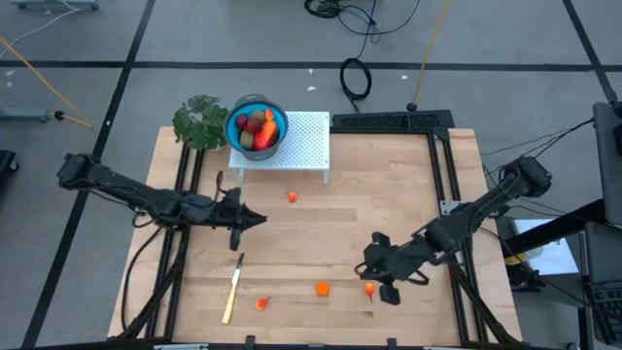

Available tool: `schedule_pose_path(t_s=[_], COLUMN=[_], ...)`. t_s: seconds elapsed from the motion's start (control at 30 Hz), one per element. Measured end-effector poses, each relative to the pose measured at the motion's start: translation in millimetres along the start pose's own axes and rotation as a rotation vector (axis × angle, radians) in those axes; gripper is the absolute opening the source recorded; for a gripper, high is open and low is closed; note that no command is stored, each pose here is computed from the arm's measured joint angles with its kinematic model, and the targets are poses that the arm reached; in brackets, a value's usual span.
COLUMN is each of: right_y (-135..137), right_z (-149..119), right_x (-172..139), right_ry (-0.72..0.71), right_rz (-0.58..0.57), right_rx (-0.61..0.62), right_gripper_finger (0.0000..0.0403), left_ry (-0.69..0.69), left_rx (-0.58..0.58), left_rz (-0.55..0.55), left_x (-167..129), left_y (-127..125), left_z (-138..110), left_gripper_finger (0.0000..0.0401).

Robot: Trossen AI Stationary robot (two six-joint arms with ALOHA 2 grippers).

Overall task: Pick & Place Fruit
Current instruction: Put the bottom right peach into the blue strainer bowl on the shelf on the shelf

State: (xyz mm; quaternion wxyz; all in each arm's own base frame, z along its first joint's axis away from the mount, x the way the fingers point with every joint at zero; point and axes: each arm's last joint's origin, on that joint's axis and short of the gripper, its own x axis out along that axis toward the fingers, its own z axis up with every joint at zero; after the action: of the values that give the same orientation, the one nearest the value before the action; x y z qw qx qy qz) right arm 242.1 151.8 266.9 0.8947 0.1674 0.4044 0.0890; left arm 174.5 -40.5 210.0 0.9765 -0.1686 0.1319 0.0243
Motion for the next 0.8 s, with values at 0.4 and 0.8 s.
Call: schedule_pose_path(t_s=[0.4,0.8], right_y=[15,21], right_z=[15,-4], right_x=[16,12], right_ry=[0.171,0.27], right_rz=[-0.16,-0.271], right_rx=[0.232,0.629], right_gripper_finger=[0.0,0.0], left_ry=[0.029,0.06], left_rx=[0.094,0.173], left_rz=[0.01,0.025], left_x=[-27,-40], left_y=[14,19], left_z=[-14,-16], left_gripper_finger=[0.0002,0.0002])
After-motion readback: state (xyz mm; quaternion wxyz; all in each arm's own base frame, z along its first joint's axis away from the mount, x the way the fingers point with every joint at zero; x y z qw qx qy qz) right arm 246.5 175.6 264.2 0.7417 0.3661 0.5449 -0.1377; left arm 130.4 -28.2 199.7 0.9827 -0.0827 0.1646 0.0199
